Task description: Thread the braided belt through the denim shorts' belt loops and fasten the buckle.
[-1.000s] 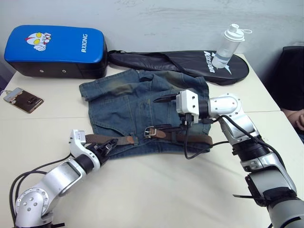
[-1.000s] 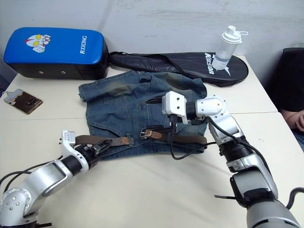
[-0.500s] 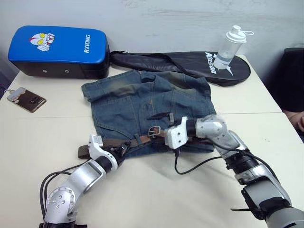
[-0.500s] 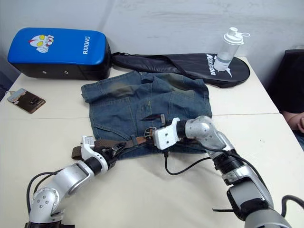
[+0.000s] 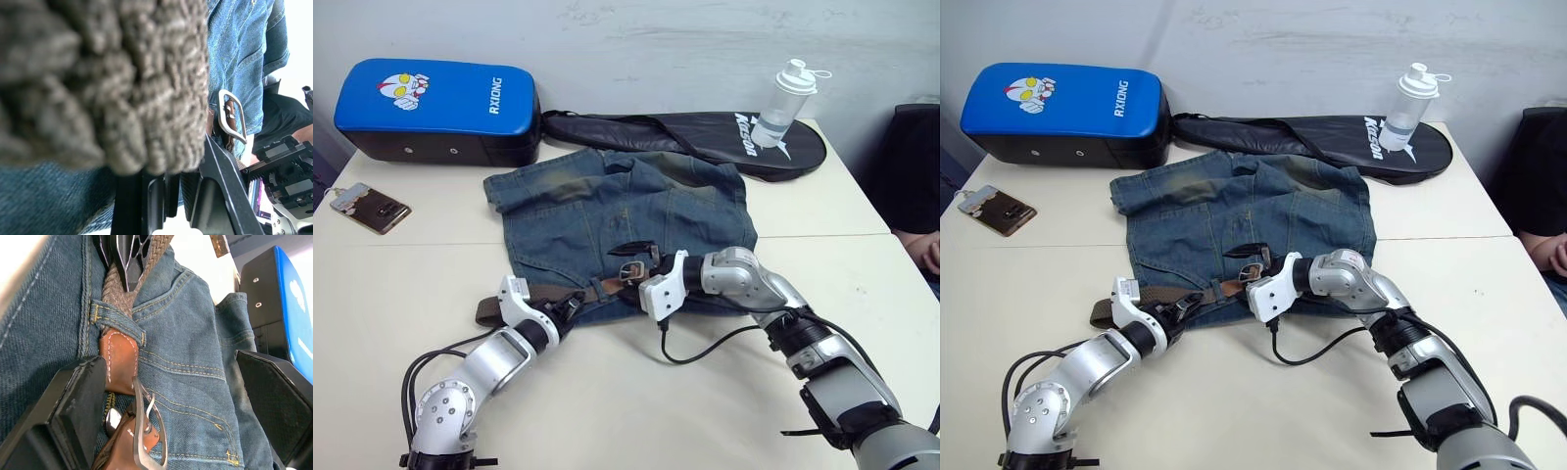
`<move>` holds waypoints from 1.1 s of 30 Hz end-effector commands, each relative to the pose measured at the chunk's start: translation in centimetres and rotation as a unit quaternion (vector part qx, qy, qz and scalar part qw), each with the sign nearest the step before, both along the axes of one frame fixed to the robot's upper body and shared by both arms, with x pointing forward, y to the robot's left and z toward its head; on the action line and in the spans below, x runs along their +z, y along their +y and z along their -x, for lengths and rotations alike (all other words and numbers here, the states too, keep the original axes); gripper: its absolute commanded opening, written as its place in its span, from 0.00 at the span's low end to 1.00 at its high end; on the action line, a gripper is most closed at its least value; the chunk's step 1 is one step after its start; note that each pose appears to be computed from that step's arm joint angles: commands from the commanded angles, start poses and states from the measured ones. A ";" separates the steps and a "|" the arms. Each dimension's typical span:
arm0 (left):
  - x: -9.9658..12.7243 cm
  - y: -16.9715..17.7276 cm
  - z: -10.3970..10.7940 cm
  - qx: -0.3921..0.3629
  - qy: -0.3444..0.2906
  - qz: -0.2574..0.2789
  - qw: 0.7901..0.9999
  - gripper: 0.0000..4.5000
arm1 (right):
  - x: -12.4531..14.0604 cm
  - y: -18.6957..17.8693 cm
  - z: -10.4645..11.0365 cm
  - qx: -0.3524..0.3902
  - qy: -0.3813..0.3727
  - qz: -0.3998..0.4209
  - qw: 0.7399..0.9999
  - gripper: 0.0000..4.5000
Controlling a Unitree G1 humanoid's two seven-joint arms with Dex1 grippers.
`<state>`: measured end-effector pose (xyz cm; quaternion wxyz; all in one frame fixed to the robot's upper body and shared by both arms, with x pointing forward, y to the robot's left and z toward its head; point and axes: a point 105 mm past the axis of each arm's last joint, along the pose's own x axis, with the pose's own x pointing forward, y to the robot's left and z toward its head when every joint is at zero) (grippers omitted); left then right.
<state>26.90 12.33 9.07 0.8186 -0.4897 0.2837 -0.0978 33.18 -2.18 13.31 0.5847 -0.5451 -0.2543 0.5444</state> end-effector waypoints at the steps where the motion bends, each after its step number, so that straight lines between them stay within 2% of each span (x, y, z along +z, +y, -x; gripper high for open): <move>1: -2.5 -0.3 1.0 -0.006 0.049 -0.018 0.999 0.00 | 0.9 0.5 -0.4 0.000 -0.016 -0.012 1.000 0.99; 5: -2.6 -0.3 1.0 -0.005 0.050 -0.016 0.999 0.00 | 0.3 0.6 0.0 0.011 -0.006 0.005 1.000 0.99; 10: -2.8 -0.2 1.0 -0.001 0.050 -0.017 0.999 0.00 | -1.6 -0.5 -0.1 -0.014 0.064 0.033 0.997 0.99; 17: -2.9 -0.2 1.1 0.000 0.050 -0.016 0.999 0.00 | -1.8 -0.1 -0.3 -0.017 0.054 0.042 0.998 0.99; 23: -3.0 -0.3 1.2 0.001 0.051 -0.016 0.999 0.00 | 0.8 1.7 -0.2 0.002 -0.001 -0.009 1.000 0.99; 28: -3.4 -0.4 1.3 0.001 0.054 -0.014 0.998 0.00 | 3.1 2.3 -1.1 -0.009 -0.036 -0.041 0.998 0.99; 33: -3.5 -0.4 1.4 0.002 0.056 -0.014 0.998 0.00 | 3.1 2.7 -0.6 0.007 -0.026 -0.041 0.999 0.99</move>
